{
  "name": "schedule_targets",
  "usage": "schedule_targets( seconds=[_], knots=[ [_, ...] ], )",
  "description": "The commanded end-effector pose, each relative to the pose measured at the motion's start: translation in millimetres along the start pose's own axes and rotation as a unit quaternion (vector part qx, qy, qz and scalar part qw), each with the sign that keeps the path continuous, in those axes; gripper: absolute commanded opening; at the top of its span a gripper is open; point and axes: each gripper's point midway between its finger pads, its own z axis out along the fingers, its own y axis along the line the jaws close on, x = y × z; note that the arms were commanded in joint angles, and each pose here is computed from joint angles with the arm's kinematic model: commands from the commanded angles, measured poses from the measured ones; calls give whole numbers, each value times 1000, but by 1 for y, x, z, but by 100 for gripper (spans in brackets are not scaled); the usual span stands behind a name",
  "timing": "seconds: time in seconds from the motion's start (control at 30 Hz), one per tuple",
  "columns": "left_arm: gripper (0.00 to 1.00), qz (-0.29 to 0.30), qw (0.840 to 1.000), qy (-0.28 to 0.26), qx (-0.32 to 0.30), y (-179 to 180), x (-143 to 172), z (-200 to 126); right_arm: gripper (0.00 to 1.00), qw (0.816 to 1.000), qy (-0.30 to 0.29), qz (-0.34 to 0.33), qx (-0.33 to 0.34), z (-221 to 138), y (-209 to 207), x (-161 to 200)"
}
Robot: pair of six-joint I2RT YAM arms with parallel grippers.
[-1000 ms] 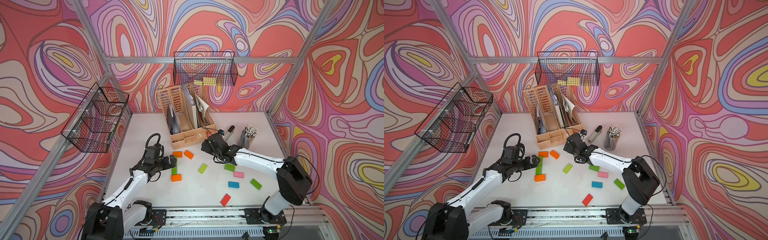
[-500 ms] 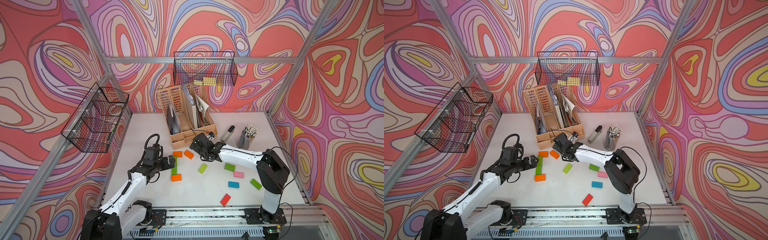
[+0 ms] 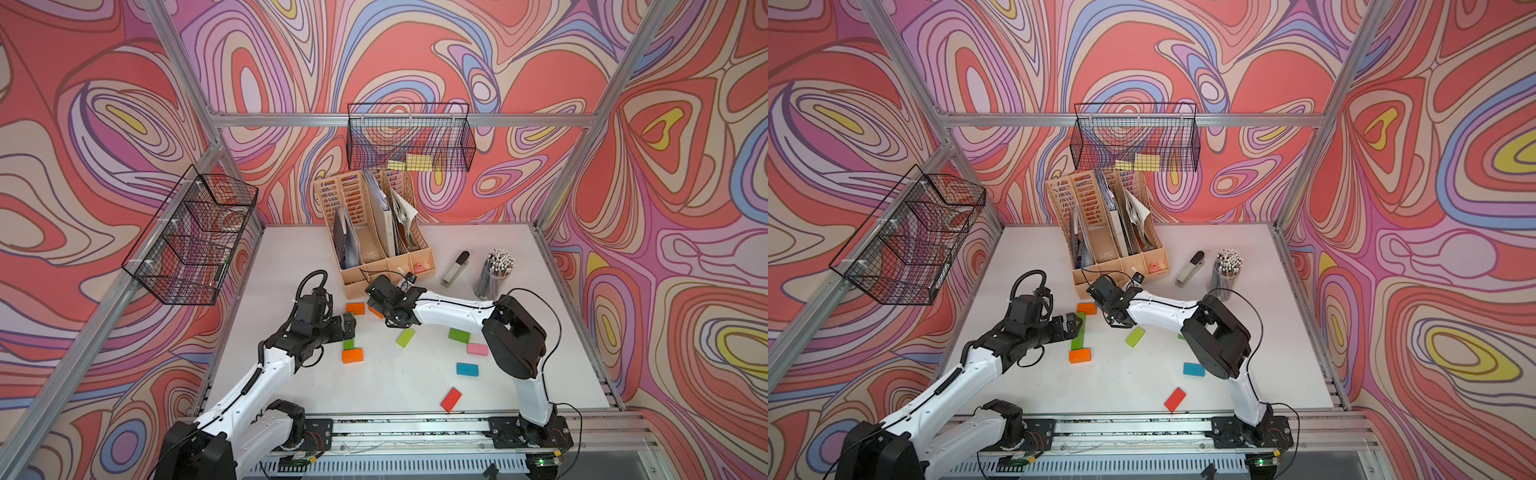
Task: Assemble the letter c with building blocks
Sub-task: Assemble the building block at the center of the board.
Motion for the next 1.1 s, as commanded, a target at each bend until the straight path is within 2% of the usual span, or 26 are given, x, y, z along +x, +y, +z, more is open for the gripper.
schedule_targets(
  seconds=[0.0,0.2,0.43,0.63,0.77,1.0,1.07],
  knots=[
    [99,-1,1000,-3,-7,1,1,0,89,1000,-19,-11,8,5,4,-4],
    [99,-2,1000,-2,-16,5,2,1,86,1000,-10,-26,-7,10,14,0],
    [100,-5,1000,-2,-28,9,1,1,95,999,9,-40,9,15,15,6],
    [100,-7,999,-4,-35,12,1,1,96,999,14,-44,24,23,10,11],
    [99,-6,999,-4,-34,11,1,0,92,998,17,-46,26,26,9,14],
    [99,-4,999,-4,-32,11,2,0,92,998,17,-52,34,31,5,15],
    [99,-4,999,-4,-31,11,2,0,89,998,13,-60,34,30,7,16]
  ],
)
